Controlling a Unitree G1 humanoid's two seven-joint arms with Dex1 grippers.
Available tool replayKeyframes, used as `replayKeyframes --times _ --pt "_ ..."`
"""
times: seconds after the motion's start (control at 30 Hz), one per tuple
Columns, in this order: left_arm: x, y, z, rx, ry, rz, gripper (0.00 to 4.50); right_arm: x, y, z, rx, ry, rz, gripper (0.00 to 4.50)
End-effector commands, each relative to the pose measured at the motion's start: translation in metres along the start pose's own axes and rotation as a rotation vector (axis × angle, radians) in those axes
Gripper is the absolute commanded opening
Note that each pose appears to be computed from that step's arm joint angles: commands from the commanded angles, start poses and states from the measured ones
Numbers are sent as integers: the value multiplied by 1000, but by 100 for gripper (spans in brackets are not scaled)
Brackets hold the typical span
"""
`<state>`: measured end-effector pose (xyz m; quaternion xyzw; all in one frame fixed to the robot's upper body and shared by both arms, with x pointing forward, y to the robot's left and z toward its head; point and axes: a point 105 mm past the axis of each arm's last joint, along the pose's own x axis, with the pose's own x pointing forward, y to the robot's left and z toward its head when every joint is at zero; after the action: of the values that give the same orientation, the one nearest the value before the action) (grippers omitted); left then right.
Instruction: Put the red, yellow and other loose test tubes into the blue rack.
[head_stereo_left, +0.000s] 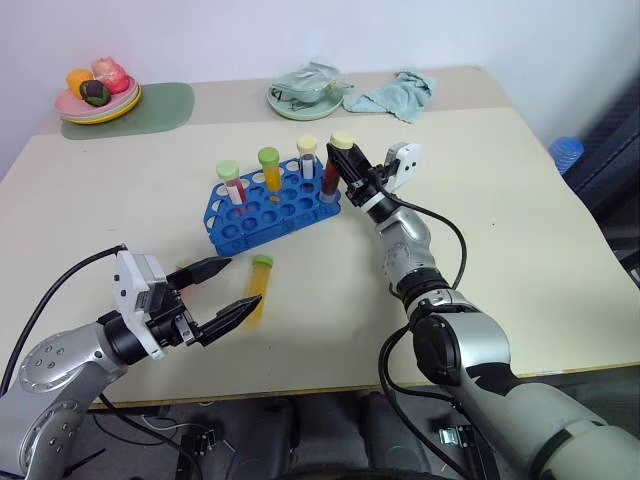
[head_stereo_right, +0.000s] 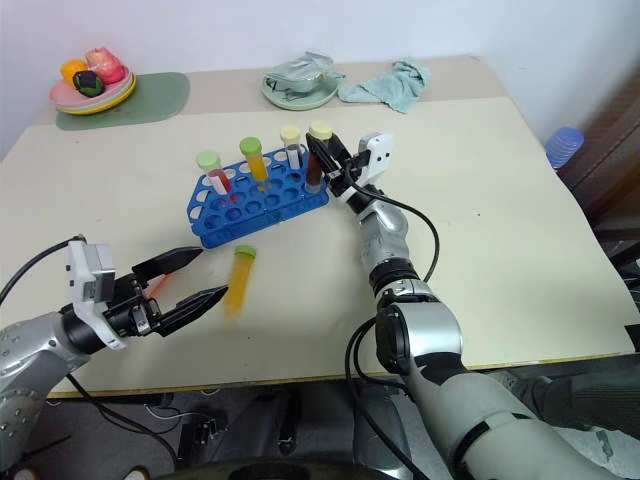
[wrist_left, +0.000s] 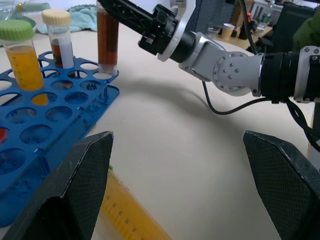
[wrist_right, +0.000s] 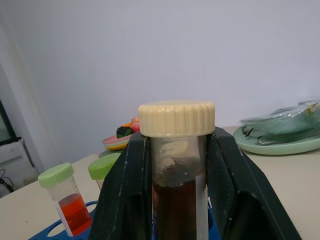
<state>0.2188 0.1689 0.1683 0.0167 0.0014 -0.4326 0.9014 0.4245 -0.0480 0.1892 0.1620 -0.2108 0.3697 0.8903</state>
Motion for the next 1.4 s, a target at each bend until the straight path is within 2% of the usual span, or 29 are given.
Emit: replayKeyframes --times 0.03,0.3,0.73,1.23,1.37,1.4 --pt "-1 -3 11 56 -18 -10 424 8 12 -3 -6 9 35 86" --pt "-1 -6 12 52 -23 -10 424 15 22 -10 -6 28 46 86" --pt "0 -7 12 46 -26 -4 424 9 7 -9 -33 53 -5 86" --pt "2 -6 13 51 -26 -12 424 7 4 -10 -43 59 -19 86" --pt "2 -6 13 50 -26 -13 424 7 6 -6 -65 28 -20 278" --pt "2 -6 13 49 -26 -12 424 8 6 -4 -77 14 -27 338"
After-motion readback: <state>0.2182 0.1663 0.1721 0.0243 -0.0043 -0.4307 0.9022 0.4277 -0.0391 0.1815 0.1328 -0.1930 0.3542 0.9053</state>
